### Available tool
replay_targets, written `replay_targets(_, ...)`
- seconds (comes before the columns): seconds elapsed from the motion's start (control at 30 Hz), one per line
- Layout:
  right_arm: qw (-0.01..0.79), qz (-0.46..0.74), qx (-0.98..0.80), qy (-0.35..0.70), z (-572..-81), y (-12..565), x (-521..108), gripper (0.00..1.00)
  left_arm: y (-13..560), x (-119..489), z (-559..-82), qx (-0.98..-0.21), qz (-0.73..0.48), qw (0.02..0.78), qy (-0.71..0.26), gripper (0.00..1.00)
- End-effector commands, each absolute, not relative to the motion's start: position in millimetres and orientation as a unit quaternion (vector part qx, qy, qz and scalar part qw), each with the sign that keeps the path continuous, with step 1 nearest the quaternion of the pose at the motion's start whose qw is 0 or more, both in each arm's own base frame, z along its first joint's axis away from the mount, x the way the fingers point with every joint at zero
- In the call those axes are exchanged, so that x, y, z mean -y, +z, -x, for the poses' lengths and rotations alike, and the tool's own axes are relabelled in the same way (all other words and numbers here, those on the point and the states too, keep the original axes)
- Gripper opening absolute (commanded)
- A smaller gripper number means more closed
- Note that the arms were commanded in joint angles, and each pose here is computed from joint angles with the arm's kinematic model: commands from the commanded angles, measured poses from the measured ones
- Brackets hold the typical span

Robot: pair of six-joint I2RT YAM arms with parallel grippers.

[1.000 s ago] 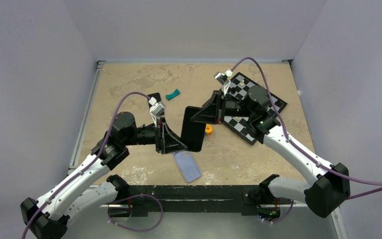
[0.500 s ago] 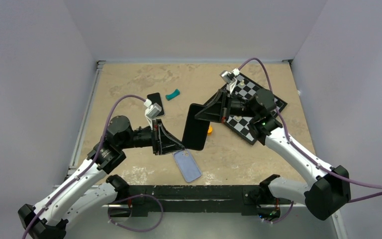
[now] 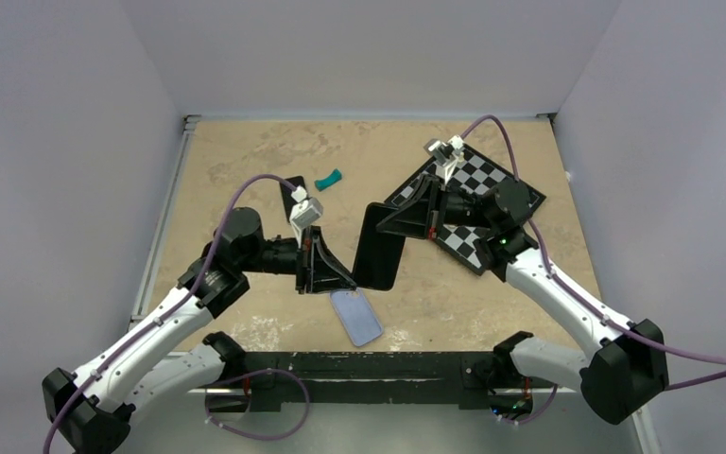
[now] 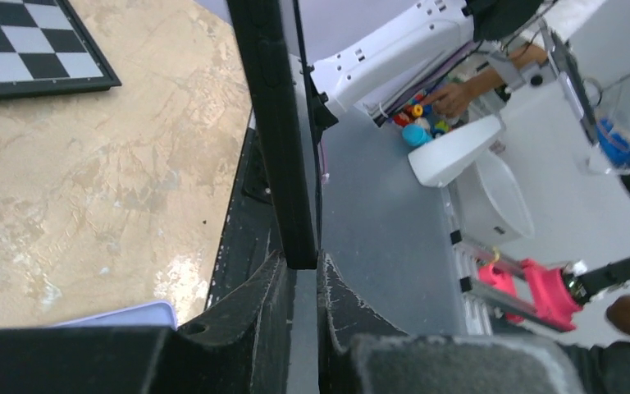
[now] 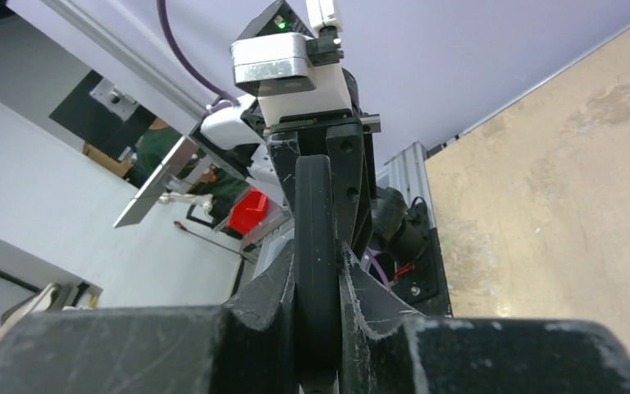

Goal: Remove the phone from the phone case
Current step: Remove the phone case from the phone.

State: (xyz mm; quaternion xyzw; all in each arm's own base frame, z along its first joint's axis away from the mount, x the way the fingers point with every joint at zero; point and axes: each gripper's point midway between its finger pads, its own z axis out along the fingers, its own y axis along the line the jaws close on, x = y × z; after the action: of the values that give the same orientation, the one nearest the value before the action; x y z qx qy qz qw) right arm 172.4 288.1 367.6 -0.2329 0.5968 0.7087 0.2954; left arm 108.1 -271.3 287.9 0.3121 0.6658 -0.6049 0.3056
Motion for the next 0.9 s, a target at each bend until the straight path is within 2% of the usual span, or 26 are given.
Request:
replay_targets(0.0, 0.267, 0.25, -0.535, 0.761, -132.2, 410.4, -274.4, 0.0, 279.6, 268.6, -126.3, -0.645, -0.397, 0.374, -0.535, 0.0)
replay_targets(0.13, 0.23, 0.237, -0.509, 0.795, -119.1, 420.0, -266.9, 0.0, 267.1, 267.5, -141.5, -0.652, -0.426, 0.379, -0.499, 0.0)
replay_targets(0.37, 0.181, 0.239, -0.464, 0.833, -103.2, 424.4, -256.9, 0.0, 280.1, 279.6, -144.2, -0.595, -0.444, 0.397, -0.539, 0.0)
replay_targets(0.5, 0.177, 0.243, -0.46, 0.835, -100.3, 425.5, -258.6, 0.0, 279.3, 285.5, -151.5, -0.601, -0.431, 0.39, -0.549, 0.0)
replay_targets(0.6, 0.184, 0.239, -0.467, 0.831, -103.2, 425.6, -262.4, 0.0, 278.2, 285.7, -164.4, -0.631, -0.399, 0.396, -0.534, 0.0)
replay_targets(0.77, 0.191, 0.247, -0.42, 0.852, -94.3, 443.7, -262.9, 0.0, 237.4, 261.8, -216.7, -0.801, -0.207, 0.373, -0.421, 0.0)
replay_targets(0.87, 0.187, 0.246, -0.386, 0.869, -88.6, 452.5, -267.0, 0.0, 213.2, 237.7, -228.8, -0.847, -0.118, 0.373, -0.359, 0.0)
